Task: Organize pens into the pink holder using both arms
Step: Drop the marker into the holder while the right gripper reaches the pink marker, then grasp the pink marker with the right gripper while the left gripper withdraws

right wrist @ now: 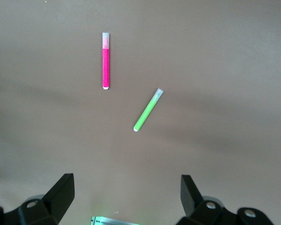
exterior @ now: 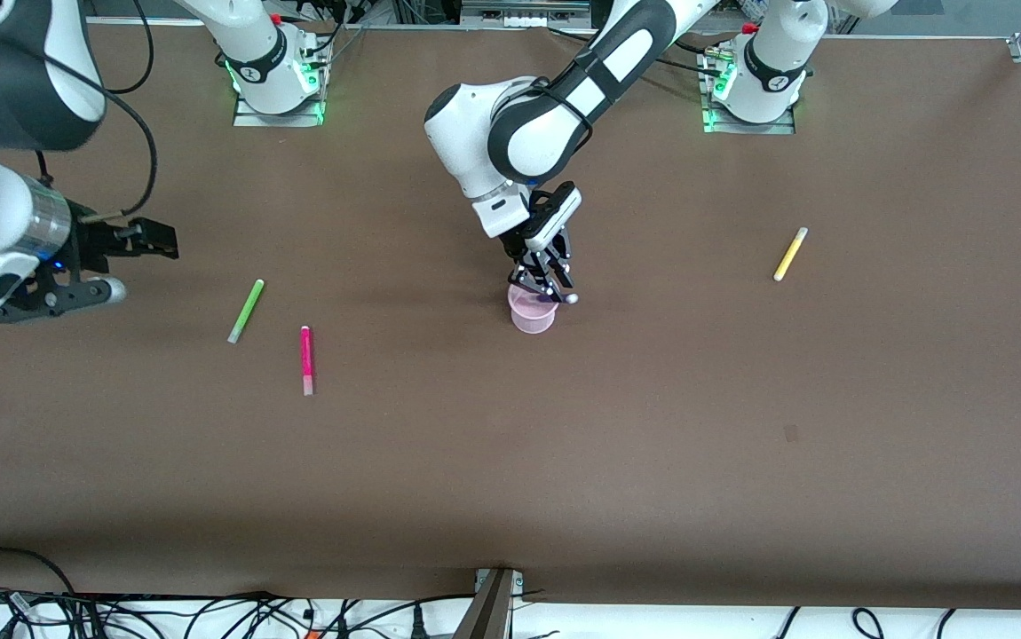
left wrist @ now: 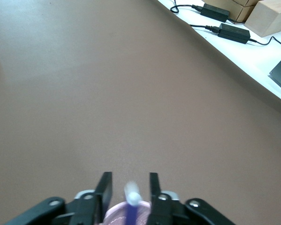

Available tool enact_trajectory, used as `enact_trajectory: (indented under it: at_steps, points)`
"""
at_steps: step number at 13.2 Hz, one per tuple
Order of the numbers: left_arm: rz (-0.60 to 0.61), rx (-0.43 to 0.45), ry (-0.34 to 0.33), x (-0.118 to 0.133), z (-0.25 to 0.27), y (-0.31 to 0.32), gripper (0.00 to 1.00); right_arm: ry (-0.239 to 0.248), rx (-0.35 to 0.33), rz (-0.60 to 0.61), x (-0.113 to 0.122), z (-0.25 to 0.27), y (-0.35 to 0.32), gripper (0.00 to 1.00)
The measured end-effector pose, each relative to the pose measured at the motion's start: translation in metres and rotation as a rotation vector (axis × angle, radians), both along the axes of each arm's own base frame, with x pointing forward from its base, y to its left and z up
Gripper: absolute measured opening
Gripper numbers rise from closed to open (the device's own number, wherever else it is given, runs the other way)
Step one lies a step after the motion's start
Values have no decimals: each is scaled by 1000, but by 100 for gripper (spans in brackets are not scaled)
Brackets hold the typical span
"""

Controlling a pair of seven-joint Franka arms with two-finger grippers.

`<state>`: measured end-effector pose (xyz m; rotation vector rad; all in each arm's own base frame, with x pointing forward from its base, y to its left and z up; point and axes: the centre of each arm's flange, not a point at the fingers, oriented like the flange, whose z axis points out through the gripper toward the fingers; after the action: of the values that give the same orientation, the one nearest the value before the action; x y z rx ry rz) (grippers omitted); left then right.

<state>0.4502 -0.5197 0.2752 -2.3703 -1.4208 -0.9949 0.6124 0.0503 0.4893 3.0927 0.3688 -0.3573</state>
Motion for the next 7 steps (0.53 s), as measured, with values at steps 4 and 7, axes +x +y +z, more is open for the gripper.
enact_trajectory:
  at_steps: [4,7]
  points:
    - [-1,-7,-15,16,18,1,83,10,-8,43,29,-89,30,100]
    - [-7,-36,52,71,87,28,91,-4,15,62,36,-162,67,100]
